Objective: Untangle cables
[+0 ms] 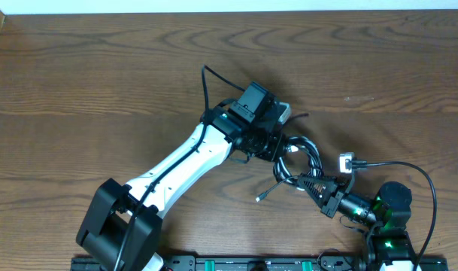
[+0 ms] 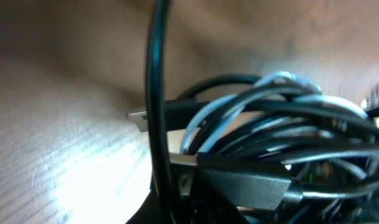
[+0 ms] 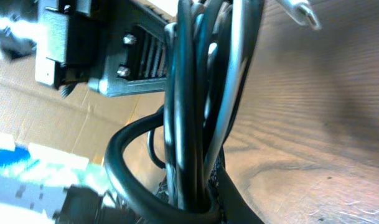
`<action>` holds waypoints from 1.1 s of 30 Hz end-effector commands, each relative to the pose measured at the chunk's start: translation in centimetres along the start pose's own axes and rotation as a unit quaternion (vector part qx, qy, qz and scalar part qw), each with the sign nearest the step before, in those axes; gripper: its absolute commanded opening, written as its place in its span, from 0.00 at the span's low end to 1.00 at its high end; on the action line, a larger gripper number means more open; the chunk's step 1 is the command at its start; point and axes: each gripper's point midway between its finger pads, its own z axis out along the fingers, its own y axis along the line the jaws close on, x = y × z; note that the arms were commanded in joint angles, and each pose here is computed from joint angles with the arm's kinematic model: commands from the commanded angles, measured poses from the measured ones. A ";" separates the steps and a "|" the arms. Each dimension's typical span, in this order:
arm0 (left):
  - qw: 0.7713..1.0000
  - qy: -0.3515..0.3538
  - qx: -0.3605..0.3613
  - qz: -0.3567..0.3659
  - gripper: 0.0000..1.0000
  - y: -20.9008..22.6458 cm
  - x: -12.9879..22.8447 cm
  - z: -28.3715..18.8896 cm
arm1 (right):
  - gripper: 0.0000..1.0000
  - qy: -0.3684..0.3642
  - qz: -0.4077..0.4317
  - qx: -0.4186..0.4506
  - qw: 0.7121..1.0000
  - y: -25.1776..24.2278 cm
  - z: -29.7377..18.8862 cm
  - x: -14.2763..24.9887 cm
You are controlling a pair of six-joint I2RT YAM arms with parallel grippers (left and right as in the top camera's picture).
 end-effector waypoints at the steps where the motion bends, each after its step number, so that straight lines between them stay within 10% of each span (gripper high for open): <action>1: 0.995 0.012 0.012 0.099 0.08 0.3 0.6 -1.1 | 0.01 0.046 -0.056 -0.061 0.996 2.1 -0.2 1.7; 8: 0.995 0.018 -0.024 0.092 0.08 1.6 0.9 -1.2 | 0.09 0.031 -0.049 -0.036 0.998 1.2 -0.1 1.3; 15: 0.971 -0.072 -0.202 -0.101 0.08 8.1 -1.7 -3.0 | 0.37 0.018 -0.002 0.035 0.999 -1.7 -0.1 1.4; 21: 0.946 -0.117 -0.208 -0.220 0.07 9.7 -2.6 -3.9 | 0.55 0.006 0.042 0.076 0.996 -3.3 -0.2 1.4; 33: 0.944 -0.101 -0.154 -0.272 0.08 8.0 -2.2 -3.2 | 0.38 -0.047 0.140 0.094 0.984 -3.9 -0.4 -0.4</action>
